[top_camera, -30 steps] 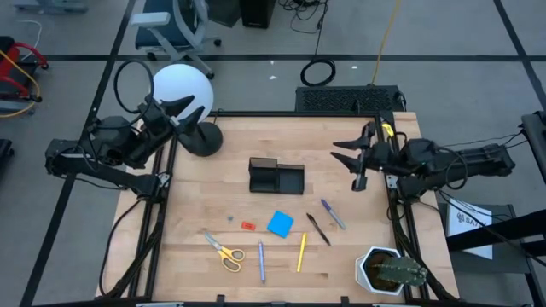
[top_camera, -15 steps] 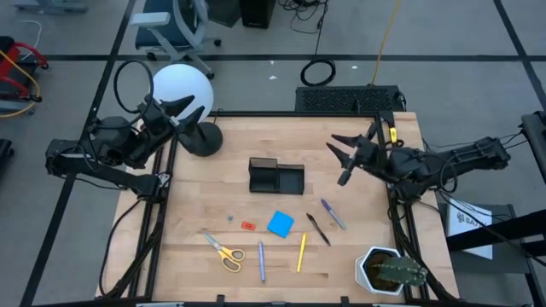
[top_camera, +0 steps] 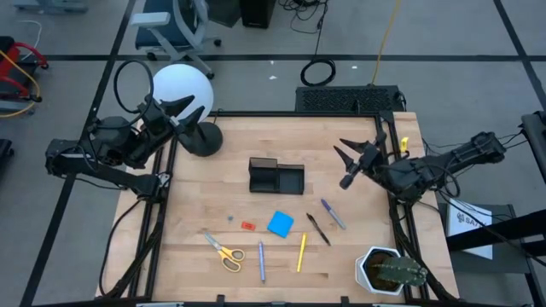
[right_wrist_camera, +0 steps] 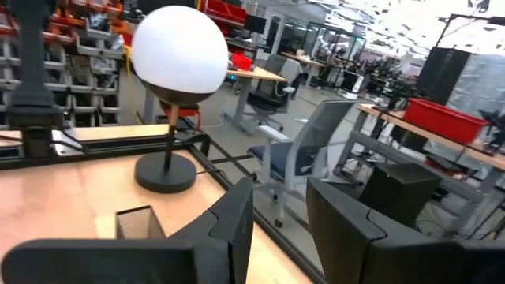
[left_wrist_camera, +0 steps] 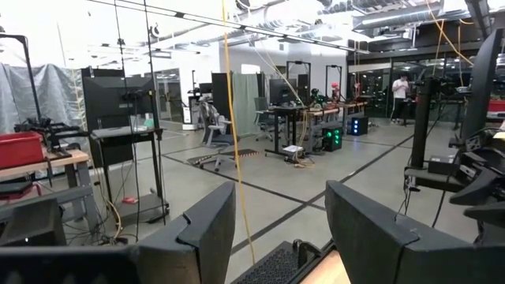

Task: Pick and place office supplies into organizer
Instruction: Put the gray pen into the desk organizer

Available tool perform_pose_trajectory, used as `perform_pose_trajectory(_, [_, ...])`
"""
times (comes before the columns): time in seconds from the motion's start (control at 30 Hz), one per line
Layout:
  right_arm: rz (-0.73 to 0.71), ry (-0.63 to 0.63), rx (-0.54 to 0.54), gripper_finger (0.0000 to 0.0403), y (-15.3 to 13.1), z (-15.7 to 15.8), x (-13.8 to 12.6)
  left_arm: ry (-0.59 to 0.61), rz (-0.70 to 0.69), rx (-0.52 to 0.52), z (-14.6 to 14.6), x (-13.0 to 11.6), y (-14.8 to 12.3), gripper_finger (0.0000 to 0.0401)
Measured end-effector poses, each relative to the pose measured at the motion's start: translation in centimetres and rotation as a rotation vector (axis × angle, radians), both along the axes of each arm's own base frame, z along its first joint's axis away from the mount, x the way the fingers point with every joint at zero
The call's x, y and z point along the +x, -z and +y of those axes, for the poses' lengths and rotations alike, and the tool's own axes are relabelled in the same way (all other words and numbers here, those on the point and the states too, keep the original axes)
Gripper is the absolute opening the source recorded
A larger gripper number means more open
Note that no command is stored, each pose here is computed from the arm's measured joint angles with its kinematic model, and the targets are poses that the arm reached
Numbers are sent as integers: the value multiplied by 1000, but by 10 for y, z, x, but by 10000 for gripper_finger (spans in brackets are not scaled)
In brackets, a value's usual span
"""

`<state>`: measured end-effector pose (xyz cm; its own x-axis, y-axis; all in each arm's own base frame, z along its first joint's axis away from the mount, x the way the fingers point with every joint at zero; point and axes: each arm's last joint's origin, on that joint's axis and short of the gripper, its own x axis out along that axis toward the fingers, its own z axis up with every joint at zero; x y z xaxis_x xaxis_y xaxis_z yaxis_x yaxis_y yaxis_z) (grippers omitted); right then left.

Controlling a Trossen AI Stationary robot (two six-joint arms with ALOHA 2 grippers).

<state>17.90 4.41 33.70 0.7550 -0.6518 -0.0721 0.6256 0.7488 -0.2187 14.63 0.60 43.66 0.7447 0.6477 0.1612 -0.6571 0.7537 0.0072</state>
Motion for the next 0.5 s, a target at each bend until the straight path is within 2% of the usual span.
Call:
perform_pose_trajectory(0.2, [109, 52, -7, 110, -2, 4, 14, 0, 0, 1, 0, 0, 0, 200])
perform_pose_trajectory(0.27, [142, 53, 45, 110, -11, 5, 19, 0, 0, 1, 0, 0, 0, 200])
perform_pose_trajectory(0.37, [200, 14, 182, 110, -25, 3, 26, 0, 0, 1, 0, 0, 0, 200])
perform_pose_trajectory(0.5, [354, 42, 323, 109, -33, -3, 36, 0, 0, 1, 0, 0, 0, 200])
